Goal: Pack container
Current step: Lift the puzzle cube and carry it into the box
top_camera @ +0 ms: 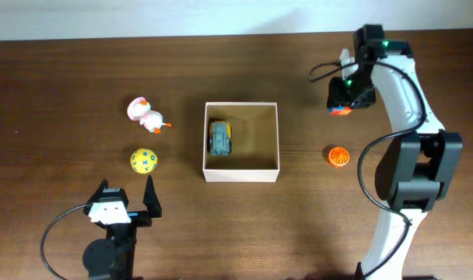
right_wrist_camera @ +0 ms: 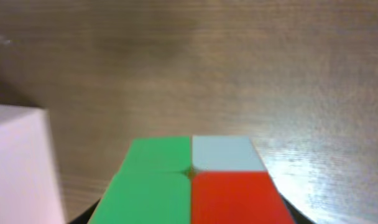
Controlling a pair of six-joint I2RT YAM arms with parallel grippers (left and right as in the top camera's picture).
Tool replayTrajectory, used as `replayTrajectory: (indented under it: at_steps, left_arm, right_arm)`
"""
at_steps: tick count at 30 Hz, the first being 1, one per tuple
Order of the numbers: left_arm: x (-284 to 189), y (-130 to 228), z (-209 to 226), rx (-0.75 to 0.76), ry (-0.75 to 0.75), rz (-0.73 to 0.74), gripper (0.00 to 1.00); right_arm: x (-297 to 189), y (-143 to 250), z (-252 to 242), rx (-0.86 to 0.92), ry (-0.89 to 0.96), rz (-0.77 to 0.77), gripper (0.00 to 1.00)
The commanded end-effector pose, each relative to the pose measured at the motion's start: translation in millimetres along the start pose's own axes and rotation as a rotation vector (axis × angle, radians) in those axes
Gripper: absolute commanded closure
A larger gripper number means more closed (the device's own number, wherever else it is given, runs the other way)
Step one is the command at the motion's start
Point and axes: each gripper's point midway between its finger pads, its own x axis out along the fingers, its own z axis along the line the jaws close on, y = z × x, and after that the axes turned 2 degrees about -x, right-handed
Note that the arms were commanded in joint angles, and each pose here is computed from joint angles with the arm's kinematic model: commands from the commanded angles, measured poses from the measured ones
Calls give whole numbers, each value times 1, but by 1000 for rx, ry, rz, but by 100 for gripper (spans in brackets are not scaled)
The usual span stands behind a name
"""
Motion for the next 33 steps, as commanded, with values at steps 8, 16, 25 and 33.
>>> replayTrajectory:
  at_steps: [8, 16, 25, 33]
  left_arm:
    - [0, 1, 0, 19, -2, -4, 1]
    - [0, 1, 0, 19, -2, -4, 1]
    - [0, 1, 0, 19, -2, -4, 1]
    - [0, 1, 0, 19, -2, -4, 1]
  right_arm:
    - [-58, -21, 88, -126, -349, -90, 51]
    - [-58, -2, 171, -294, -446, -50, 52]
    - [-45, 20, 229, -420, -375, -18, 51]
    - [-29, 24, 224, -387, -53, -32, 51]
